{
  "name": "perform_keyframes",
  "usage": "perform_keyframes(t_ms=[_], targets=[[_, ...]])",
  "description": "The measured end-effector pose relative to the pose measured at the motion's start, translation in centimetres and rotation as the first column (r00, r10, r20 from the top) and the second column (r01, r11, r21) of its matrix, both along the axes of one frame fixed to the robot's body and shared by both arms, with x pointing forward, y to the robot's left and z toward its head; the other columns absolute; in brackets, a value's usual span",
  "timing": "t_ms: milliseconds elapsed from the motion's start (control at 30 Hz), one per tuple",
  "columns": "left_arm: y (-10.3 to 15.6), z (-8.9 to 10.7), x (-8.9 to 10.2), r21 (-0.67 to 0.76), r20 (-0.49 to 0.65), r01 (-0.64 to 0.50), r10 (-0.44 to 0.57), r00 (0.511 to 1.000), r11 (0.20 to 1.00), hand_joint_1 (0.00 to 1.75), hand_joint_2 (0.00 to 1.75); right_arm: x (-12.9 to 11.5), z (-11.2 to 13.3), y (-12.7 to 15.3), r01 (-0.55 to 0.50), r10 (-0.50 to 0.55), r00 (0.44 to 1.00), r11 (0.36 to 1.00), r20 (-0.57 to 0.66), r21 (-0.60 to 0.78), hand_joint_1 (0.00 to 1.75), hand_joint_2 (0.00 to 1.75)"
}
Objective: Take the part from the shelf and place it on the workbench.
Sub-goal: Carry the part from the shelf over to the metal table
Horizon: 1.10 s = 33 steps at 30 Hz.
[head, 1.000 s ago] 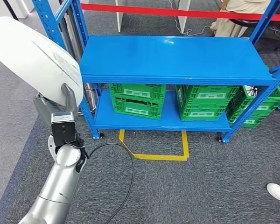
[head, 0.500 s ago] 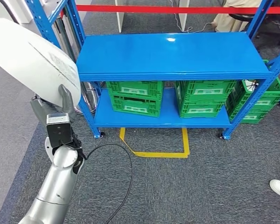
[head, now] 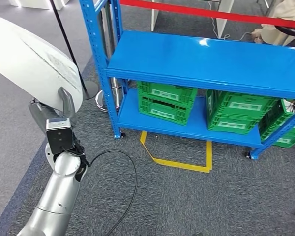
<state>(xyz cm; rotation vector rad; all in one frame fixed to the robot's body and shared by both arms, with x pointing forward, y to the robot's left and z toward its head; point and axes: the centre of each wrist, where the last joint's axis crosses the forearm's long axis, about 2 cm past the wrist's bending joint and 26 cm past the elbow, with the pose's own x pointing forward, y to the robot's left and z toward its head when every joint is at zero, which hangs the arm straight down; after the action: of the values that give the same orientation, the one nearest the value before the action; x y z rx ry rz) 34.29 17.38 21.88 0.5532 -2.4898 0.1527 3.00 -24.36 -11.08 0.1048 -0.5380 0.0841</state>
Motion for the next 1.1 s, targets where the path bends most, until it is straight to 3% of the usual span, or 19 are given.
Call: perform_keyframes(t_ms=[1100], targets=[[0.02,0.02,0.01,-0.009,0.0,0.001,-0.001,1.0,1.0,1.75,1.75,-0.23,-0.06,-0.51,0.003,-0.003,1.0,0.999,-0.008,0.035,0.0,0.0]])
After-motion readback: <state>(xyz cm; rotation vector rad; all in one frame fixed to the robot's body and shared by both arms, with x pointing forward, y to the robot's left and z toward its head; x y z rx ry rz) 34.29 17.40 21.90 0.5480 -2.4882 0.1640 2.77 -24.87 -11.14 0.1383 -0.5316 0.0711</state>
